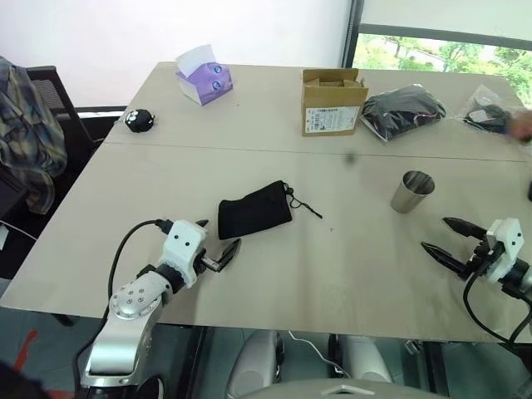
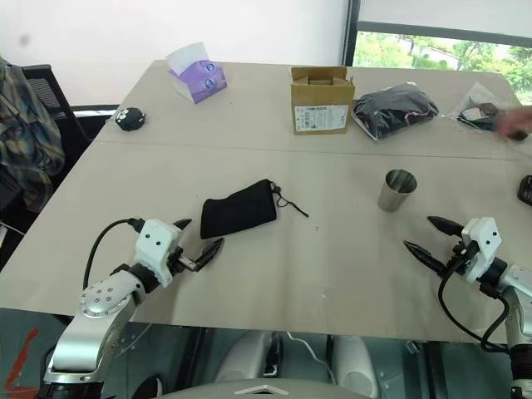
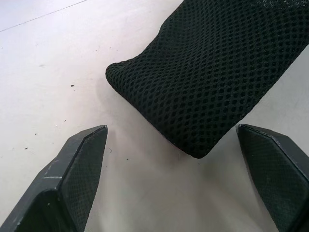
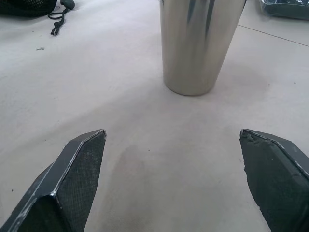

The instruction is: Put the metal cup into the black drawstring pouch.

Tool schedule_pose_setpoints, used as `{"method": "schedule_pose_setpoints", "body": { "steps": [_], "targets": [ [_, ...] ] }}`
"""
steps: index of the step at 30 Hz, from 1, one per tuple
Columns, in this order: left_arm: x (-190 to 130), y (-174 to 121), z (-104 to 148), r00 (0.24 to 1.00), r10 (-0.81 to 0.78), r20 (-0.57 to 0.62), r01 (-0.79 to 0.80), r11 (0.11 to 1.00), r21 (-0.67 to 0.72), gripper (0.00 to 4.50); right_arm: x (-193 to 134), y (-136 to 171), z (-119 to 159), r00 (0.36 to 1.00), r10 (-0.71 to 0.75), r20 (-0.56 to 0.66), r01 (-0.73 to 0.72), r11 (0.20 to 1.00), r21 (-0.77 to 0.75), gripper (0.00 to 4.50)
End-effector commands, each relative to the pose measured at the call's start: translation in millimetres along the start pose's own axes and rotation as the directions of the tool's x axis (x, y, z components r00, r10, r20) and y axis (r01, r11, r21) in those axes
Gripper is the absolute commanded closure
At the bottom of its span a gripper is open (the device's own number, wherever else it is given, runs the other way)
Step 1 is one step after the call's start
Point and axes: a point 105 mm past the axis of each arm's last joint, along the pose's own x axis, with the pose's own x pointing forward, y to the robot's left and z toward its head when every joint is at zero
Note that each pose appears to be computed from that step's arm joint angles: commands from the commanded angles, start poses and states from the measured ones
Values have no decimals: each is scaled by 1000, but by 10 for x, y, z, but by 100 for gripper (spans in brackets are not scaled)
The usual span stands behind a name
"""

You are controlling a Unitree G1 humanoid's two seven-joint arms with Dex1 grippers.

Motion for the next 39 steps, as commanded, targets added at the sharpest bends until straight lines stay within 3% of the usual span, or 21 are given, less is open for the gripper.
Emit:
{"method": "schedule_pose_setpoints", "body": {
  "steps": [1,23,28,34,39],
  "targets": [
    [-29,-4,134,999,-12,50,11,1000,25,4,-80,-65,170,999,-20,36,22,998,-56,0],
    [-172,-115,111,997,-56,44,57,998,-21,4,-106,-61,176,999,-23,26,25,998,-57,0],
    [-278,-416,463,958,-245,147,269,947,-176,4,-90,-46,183,1000,-12,27,13,998,-55,0],
    [248,-594,979,951,-175,257,247,926,-285,4,-80,99,233,996,61,71,-58,997,-52,0],
    [714,-660,1102,986,-65,152,104,959,-265,4,-63,228,249,991,90,96,-85,995,-53,0]
  ]
}}
